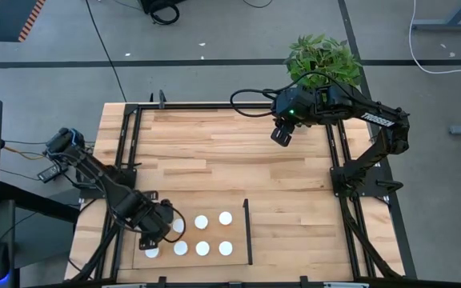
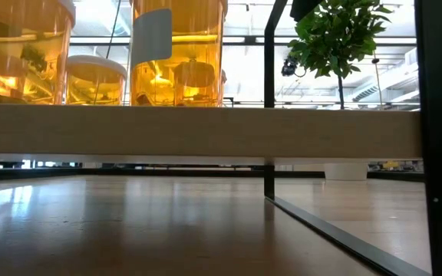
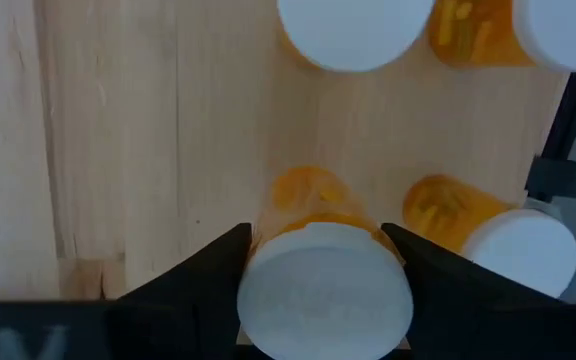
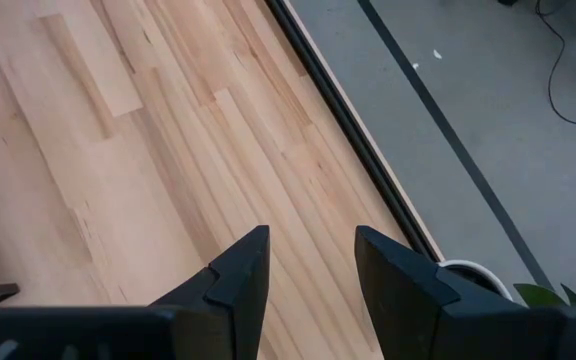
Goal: Pick and place medicine bottles onto shelf by color
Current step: Align the orange pill bottle with the other orange pill bottle on the shelf
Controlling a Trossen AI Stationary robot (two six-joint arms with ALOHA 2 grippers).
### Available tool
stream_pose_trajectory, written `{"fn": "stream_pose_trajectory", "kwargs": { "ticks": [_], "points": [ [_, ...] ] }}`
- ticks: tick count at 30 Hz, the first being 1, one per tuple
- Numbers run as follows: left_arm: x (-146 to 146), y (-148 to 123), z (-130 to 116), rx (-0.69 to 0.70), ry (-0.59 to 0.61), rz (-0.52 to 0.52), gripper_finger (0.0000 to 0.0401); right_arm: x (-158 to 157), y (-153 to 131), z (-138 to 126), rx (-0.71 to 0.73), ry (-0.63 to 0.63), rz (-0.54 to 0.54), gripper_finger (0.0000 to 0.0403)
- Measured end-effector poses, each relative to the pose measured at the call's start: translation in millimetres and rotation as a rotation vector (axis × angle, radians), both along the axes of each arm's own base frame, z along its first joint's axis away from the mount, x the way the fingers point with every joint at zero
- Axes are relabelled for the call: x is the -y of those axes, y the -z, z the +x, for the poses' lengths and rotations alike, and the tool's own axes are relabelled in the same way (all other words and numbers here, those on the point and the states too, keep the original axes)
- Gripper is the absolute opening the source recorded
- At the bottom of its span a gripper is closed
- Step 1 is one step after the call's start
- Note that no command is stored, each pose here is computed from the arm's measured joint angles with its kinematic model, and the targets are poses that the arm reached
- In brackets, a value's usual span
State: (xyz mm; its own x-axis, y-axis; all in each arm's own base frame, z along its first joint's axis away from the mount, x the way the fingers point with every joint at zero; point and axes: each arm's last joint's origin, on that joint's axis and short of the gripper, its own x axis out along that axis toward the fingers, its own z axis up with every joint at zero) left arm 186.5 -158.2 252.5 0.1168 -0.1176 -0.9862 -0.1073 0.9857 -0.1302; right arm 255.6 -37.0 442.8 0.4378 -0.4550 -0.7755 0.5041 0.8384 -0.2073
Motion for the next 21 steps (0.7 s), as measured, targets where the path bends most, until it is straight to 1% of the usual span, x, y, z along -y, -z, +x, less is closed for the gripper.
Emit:
{"fn": "stream_pose_trajectory", "kwargs": {
  "ticks": [9, 15, 21],
  "points": [
    [4, 0, -3, 0.041, 0.007, 0.045, 0.0212, 0, 0, 0, 0.002, 0.004, 0.003, 0.0157],
    [0, 14, -7, -0.005, -0.043, 0.064, 0.0221, -1, 0, 0, 0.006, 0.006, 0.01, 0.0157],
    [-1, 24, -9, -0.015, -0.04, 0.074, 0.0217, -2, 0, 0, 0.007, 0.0, 0.017, 0.0157]
  ]
}}
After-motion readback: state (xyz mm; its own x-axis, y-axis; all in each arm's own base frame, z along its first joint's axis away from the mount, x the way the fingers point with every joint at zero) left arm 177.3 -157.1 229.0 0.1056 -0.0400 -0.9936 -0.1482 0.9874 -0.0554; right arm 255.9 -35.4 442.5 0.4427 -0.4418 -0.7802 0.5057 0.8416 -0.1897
